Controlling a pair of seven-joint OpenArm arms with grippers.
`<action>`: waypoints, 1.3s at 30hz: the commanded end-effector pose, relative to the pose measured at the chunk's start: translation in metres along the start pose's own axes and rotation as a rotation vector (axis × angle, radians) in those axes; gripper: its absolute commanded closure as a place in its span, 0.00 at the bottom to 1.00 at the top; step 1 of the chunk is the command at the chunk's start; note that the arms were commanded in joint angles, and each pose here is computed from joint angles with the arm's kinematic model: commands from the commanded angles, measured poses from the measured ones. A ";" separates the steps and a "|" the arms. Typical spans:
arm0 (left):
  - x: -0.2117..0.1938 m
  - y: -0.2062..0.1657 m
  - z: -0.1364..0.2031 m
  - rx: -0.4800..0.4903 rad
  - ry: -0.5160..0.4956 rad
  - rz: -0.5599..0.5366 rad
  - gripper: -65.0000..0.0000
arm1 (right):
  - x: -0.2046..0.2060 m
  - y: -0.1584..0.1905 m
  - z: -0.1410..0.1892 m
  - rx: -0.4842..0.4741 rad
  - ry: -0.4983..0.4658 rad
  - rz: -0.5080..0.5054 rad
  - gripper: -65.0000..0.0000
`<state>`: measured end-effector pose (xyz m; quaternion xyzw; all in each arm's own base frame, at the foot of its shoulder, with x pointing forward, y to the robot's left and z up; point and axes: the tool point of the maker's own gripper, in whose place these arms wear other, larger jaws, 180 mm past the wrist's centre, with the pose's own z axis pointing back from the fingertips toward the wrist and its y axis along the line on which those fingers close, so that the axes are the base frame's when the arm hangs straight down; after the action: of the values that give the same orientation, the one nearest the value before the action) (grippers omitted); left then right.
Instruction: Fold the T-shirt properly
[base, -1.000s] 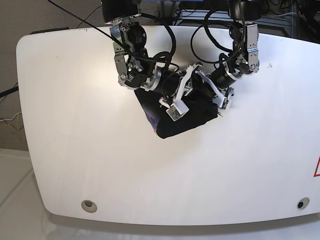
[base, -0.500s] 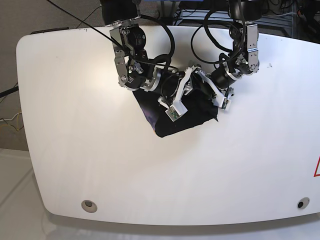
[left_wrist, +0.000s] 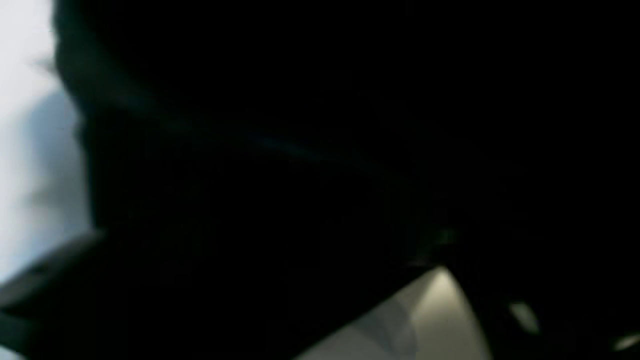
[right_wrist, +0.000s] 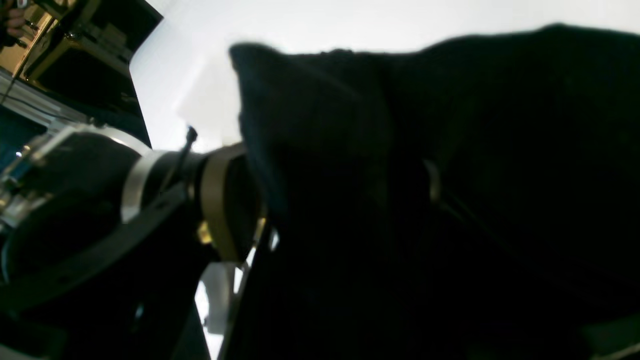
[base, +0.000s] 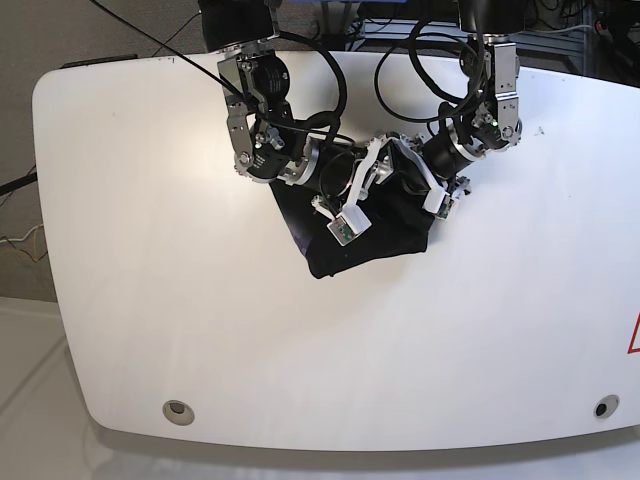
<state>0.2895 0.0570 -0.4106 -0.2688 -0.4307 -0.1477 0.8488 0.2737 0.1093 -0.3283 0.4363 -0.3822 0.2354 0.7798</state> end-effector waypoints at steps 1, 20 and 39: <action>0.005 0.003 0.001 0.017 0.004 -0.016 0.20 | 0.019 0.009 -0.002 0.037 -0.062 0.012 0.39; 0.035 0.005 0.010 -0.005 -0.128 0.072 0.19 | 0.017 0.006 0.001 0.029 -0.053 0.019 0.39; 0.062 -0.013 0.013 -0.035 -0.178 -0.001 0.19 | 0.026 -0.006 0.006 -0.001 -0.078 0.014 0.39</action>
<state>0.2967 0.0553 -0.3796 -0.2817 -0.4564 -0.1353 0.8331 0.2866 0.1004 -0.3185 0.4403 -0.4029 0.2203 0.7715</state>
